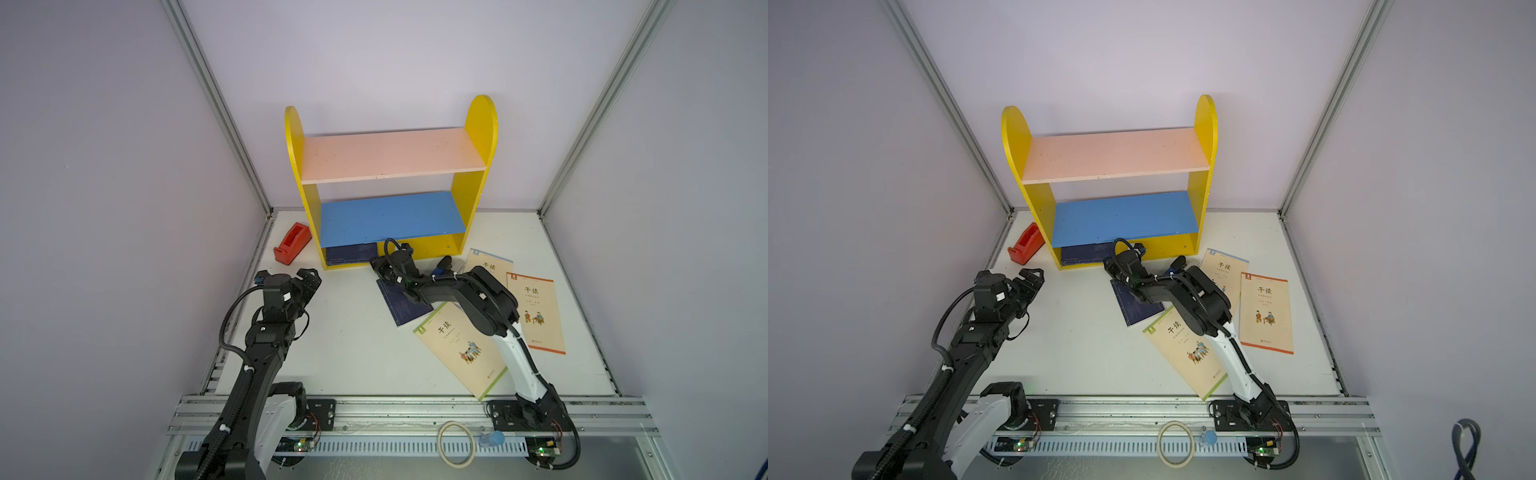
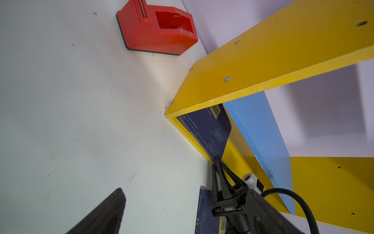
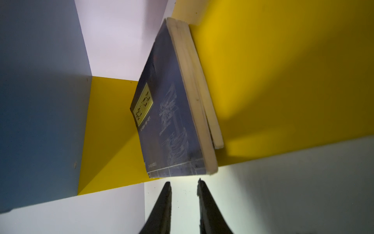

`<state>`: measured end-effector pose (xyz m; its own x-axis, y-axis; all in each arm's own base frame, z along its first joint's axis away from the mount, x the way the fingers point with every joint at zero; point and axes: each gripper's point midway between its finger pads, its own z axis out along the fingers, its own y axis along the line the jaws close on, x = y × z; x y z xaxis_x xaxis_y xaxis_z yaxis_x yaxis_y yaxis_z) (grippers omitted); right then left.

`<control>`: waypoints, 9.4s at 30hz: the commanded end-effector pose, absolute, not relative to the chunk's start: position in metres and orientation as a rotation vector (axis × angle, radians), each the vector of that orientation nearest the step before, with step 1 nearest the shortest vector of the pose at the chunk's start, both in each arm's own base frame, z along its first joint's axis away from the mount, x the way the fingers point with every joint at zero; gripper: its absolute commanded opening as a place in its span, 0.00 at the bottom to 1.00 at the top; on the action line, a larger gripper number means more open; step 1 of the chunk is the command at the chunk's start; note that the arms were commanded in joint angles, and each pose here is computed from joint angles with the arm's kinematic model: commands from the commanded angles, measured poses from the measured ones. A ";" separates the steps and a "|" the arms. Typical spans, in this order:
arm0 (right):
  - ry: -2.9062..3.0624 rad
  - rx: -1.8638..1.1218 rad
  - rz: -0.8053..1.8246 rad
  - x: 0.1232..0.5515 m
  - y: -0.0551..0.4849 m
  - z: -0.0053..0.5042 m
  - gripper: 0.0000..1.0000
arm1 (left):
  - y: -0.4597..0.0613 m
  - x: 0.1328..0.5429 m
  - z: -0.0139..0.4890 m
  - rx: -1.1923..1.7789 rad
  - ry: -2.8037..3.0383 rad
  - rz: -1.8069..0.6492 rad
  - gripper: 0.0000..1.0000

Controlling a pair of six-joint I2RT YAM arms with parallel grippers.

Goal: Stacking books/files
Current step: Place the book on the bookshelf, then pick up the book at the center of the table, then pass the book.

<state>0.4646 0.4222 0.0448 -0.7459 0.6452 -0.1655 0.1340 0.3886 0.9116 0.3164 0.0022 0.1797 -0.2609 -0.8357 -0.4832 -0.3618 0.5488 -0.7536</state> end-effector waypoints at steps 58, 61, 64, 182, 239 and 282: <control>2.444 0.095 0.542 0.275 0.213 0.053 0.50 | -0.140 0.249 0.132 -0.811 2.287 -0.826 0.96; 2.455 0.078 0.568 0.278 0.221 0.047 0.53 | -0.149 0.247 0.132 -0.771 2.295 -0.800 0.97; 2.488 0.059 0.570 0.282 0.229 0.038 0.54 | -0.157 0.248 0.125 -0.762 2.315 -0.803 0.97; 2.233 0.075 1.603 0.277 0.332 0.072 0.00 | -0.232 0.316 0.112 -0.330 2.098 -1.501 0.82; 1.689 0.278 1.516 0.210 0.270 0.275 0.71 | -0.103 0.260 0.267 -0.888 1.677 -1.245 0.00; 1.734 0.622 1.790 0.191 0.436 0.235 0.27 | -0.097 0.217 0.263 -1.120 1.497 -1.451 0.00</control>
